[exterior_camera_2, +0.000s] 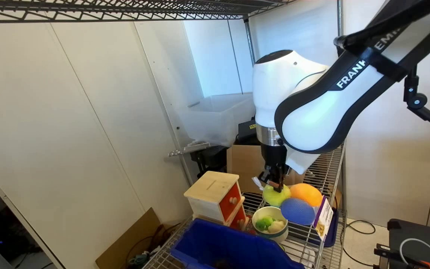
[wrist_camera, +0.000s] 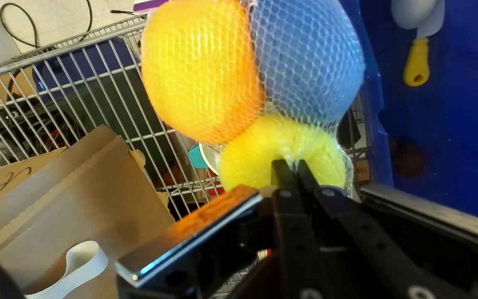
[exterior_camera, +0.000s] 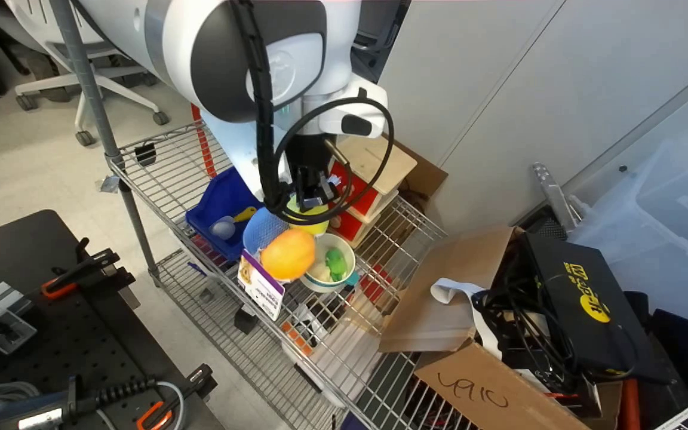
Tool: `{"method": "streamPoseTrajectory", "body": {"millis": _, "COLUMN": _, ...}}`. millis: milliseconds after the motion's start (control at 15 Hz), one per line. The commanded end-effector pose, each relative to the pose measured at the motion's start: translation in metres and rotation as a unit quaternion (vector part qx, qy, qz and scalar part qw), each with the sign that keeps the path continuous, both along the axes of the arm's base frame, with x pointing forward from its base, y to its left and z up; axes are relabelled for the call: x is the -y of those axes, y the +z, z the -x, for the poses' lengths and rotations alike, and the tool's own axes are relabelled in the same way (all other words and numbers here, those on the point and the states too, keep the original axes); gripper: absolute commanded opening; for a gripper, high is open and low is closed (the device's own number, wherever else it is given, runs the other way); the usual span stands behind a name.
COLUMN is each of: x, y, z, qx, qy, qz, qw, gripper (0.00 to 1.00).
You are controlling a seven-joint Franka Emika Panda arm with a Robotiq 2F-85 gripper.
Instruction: Pick up the plush toys and put them in the box
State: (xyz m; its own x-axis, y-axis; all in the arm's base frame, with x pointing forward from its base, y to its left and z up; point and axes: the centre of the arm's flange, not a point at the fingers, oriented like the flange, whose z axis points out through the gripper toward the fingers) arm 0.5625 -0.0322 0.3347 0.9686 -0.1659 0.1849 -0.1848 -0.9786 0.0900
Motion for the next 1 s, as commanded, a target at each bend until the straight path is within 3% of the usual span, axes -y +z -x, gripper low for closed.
{"method": "streamPoseTrajectory", "body": {"millis": 0, "x": -0.019, "y": 0.018, "z": 0.012, "qx": 0.018, "qy": -0.021, "qz": 0.002, "qw": 0.9996, "gripper": 0.01}}
{"method": "streamPoseTrajectory", "body": {"millis": 667, "x": -0.066, "y": 0.016, "z": 0.0, "qx": 0.032, "qy": -0.03, "qz": 0.044, "qw": 0.998, "gripper": 0.01}}
{"method": "streamPoseTrajectory", "body": {"millis": 933, "x": -0.079, "y": 0.016, "z": 0.004, "qx": 0.007, "qy": -0.007, "qz": 0.02, "qw": 0.9997, "gripper": 0.01}}
